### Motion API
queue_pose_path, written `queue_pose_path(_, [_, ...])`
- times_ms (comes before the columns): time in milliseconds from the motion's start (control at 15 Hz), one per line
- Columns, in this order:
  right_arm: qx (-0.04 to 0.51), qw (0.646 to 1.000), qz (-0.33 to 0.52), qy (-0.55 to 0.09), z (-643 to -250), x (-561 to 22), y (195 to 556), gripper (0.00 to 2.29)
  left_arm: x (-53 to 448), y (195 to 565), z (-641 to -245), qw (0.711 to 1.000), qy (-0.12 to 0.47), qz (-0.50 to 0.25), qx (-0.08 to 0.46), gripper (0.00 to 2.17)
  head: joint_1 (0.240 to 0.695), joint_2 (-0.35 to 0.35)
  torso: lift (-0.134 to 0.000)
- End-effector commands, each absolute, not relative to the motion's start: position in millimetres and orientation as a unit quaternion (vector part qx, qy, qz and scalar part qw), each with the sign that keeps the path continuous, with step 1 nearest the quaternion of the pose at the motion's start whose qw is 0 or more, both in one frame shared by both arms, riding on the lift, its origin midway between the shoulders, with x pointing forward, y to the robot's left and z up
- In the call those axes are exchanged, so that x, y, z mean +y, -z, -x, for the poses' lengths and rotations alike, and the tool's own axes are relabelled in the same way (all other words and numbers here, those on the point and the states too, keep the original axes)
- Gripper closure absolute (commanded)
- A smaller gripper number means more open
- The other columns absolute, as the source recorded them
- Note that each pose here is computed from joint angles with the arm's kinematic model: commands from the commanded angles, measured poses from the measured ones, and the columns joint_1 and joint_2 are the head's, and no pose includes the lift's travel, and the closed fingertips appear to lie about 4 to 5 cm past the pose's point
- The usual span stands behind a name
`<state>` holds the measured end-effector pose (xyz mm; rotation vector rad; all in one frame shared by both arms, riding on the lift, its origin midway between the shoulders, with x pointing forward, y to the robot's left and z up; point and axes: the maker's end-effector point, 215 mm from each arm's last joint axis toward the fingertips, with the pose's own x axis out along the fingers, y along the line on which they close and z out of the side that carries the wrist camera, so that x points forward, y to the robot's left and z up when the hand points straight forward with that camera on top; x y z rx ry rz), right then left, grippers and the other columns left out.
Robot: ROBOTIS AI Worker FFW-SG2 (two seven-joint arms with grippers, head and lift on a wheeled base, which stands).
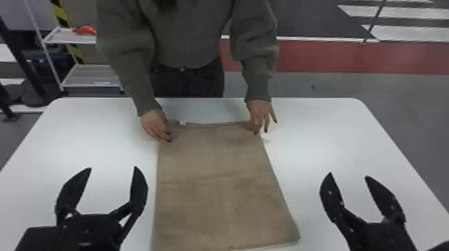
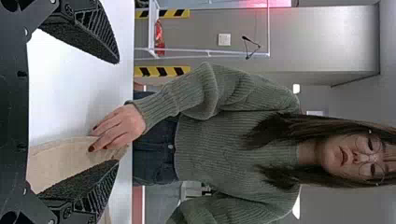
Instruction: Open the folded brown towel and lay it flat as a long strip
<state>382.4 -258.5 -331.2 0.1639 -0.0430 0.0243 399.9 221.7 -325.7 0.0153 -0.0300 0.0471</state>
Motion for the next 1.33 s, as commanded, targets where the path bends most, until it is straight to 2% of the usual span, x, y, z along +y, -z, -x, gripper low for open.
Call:
queue_pose_path(0, [-0.025,0.996,-0.081,-0.011,-381,-260,329,0.16,221,326,-400,1.0,-0.023,-0.008,-0.014,0.13,0.695,-0.054,-0.123])
queue_pose_path(1267, [-0.04,0.996,-0.074,-0.006,-376,-267,319,0.16,219,327,-394,1.0,-0.021,-0.01,-0.014,0.13,0.695,-0.069,-0.123])
